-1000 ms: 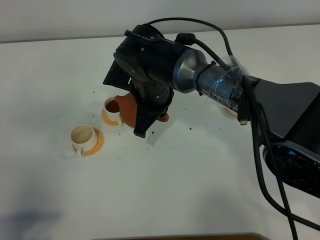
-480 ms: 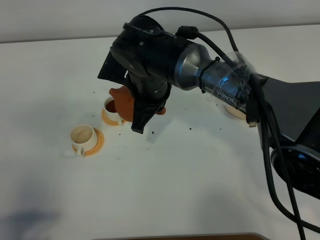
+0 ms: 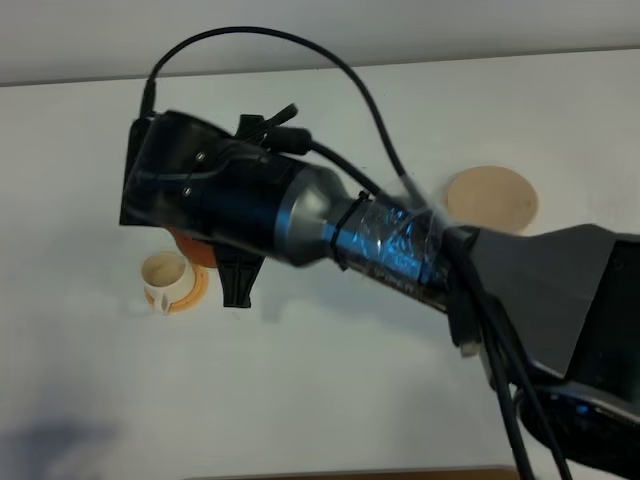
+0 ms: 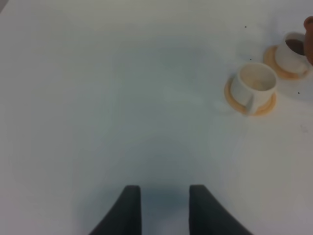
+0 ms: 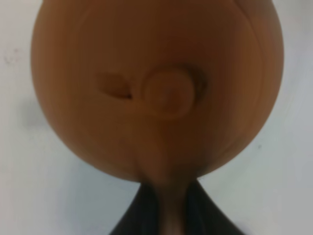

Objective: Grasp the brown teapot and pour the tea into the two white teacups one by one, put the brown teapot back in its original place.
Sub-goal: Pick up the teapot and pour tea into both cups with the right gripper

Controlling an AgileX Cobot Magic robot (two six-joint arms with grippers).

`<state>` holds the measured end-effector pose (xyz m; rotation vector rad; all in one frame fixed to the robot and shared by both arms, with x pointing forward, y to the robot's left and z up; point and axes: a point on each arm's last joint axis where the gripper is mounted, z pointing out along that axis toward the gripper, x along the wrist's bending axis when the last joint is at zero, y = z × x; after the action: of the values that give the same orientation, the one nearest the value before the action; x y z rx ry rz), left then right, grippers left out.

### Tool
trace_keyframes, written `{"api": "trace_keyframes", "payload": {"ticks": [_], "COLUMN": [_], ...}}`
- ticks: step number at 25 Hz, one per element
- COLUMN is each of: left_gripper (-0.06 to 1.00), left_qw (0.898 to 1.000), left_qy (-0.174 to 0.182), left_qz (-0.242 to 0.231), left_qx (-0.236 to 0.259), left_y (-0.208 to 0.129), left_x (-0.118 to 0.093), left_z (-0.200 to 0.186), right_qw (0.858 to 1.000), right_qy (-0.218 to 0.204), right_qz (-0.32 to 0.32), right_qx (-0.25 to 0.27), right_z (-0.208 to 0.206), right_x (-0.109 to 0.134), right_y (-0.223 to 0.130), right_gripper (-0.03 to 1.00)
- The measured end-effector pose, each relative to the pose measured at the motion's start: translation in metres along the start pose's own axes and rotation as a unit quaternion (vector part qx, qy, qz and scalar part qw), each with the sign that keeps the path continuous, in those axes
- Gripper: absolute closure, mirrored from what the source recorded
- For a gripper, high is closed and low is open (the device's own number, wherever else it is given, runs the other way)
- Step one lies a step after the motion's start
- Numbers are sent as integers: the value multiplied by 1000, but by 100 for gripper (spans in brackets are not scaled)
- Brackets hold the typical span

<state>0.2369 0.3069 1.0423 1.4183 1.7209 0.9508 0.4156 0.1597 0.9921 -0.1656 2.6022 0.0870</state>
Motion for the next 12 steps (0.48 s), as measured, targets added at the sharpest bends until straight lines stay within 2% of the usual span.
{"api": "trace_keyframes", "payload": {"ticks": [12], "left_gripper": [66], "left_qw": [1000], "left_qy": [0], "left_qz": [0], "left_qx": [0], "left_y": [0], "left_x": [0], "left_z": [0], "right_qw": [995], "right_qy": [-66], "right_qz": [-76], "right_qx": [27], "right_z": [24], "right_x": [26], "right_y": [18], "right_gripper": [84]}}
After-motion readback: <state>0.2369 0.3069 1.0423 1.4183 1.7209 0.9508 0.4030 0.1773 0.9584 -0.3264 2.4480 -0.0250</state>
